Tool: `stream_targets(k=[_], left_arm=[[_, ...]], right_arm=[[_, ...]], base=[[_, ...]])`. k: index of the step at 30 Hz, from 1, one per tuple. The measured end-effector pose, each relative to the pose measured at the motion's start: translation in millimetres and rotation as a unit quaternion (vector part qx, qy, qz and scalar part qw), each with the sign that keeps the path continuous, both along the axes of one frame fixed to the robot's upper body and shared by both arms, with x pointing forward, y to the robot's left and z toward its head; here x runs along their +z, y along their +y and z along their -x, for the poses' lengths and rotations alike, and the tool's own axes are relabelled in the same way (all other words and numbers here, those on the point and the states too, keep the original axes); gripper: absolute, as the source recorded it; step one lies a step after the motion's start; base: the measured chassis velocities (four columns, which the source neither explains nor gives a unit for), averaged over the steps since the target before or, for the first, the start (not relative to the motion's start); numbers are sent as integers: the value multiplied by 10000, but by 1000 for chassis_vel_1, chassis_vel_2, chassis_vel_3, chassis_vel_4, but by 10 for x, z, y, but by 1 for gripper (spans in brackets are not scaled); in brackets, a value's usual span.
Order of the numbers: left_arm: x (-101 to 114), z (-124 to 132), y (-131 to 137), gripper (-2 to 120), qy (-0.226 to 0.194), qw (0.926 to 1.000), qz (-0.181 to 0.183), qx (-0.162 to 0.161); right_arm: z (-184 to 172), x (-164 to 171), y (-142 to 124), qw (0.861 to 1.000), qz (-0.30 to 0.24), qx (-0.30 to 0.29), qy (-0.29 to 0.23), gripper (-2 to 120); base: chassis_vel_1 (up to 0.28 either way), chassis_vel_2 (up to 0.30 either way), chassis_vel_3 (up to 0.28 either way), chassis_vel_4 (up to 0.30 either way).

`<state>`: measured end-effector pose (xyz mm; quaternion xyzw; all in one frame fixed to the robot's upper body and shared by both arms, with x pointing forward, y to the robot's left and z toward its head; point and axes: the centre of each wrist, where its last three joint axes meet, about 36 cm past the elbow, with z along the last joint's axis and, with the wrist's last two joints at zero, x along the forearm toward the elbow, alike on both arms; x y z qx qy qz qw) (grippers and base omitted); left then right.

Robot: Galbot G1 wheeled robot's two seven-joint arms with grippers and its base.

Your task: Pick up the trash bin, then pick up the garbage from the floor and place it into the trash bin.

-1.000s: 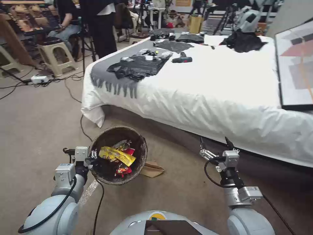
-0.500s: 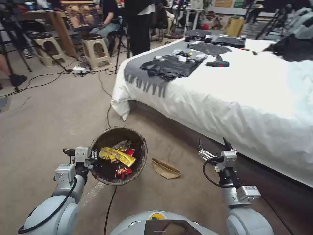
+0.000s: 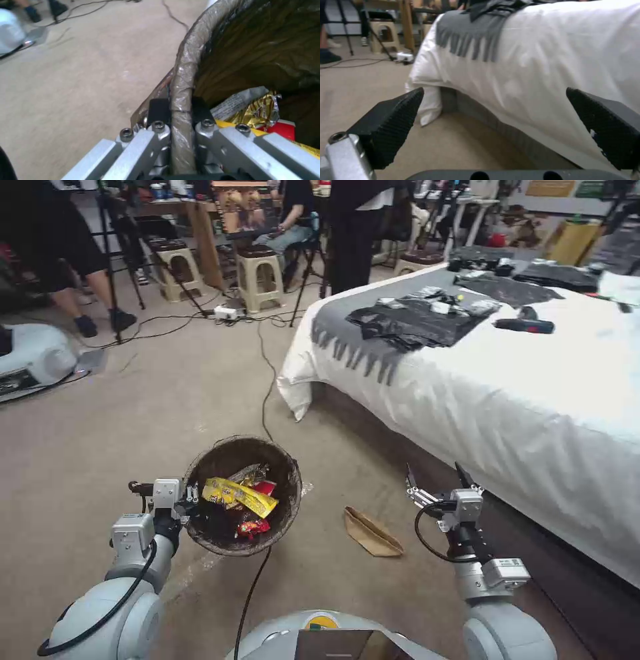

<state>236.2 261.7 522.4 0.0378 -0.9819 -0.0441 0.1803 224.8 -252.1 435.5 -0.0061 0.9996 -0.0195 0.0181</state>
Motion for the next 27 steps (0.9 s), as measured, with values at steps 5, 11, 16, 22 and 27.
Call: stream_targets(k=[5, 11, 16, 22, 27], left_arm=[[1, -2, -1, 3, -53, 10000, -20, 12], [0, 0, 1, 3, -60, 10000, -31, 21], [-1, 3, 5, 3, -54, 10000, -38, 32], [-4, 5, 1, 3, -48, 10000, -29, 31], [-7, 10, 1, 3, -37, 10000, -35, 36]], right_arm=[[-9, -1, -12, 9999, -13, 65, 123, 100], [-98, -53, -124, 9982, 39, 348, 484, 100], [-191, -88, -247, 9947, 78, 617, 814, 100], [-391, -92, -398, 9895, 146, 948, 1082, 100], [-598, -157, -475, 9810, 294, 1289, 1417, 100]], base=[[94, 87, 82, 87], [10, 10, 6, 7], [0, 0, 0, 0], [0, 0, 0, 0], [0, 0, 0, 0]])
